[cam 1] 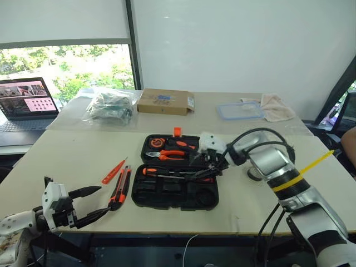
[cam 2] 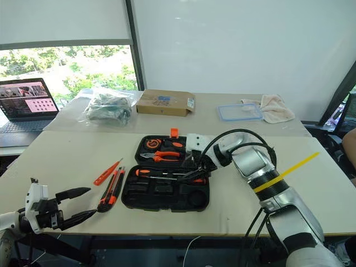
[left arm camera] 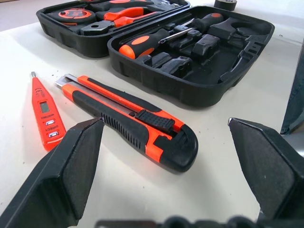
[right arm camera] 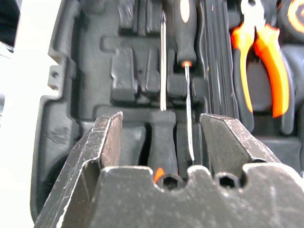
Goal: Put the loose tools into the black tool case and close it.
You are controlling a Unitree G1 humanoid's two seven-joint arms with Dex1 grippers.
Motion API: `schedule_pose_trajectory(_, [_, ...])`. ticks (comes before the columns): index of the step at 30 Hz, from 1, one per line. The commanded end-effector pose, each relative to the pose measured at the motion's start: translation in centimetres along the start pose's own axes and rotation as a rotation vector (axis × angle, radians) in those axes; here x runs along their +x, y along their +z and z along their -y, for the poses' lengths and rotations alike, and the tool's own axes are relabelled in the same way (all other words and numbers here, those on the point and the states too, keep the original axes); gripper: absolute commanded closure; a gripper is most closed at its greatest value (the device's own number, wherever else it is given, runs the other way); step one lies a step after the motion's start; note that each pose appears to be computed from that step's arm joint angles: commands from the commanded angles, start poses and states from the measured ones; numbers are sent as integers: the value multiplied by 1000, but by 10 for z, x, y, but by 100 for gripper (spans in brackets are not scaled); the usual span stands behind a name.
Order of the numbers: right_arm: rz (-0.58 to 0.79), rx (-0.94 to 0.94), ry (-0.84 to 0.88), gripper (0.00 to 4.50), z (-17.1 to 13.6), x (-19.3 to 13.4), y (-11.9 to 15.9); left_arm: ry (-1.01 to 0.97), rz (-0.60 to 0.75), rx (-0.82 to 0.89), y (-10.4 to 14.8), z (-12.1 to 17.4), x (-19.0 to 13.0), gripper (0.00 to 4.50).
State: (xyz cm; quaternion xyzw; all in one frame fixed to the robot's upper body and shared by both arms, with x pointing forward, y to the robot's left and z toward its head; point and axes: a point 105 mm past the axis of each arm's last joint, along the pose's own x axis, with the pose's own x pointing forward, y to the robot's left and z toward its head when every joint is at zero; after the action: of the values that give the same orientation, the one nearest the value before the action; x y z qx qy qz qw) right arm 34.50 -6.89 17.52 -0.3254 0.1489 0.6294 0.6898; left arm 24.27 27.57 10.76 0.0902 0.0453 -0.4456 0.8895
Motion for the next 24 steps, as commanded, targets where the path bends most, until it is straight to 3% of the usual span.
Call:
schedule_pose_trajectory(1, [49,-33,-46,286,0,5,5,-17,20,49,14,2,8,0])
schedule_pose_trajectory(6, [-2,-19,-85,446,2,21,-14,-28,30,61,27,9,21,0])
schedule_pose_trajectory(14, [-48,3,-88,446,3,38,-30,-13,27,64,35,7,25,0])
schedule_pose_trajectory(24, [-94,-17,-18,446,-12,63,-30,41,10,68,28,-2,13,0])
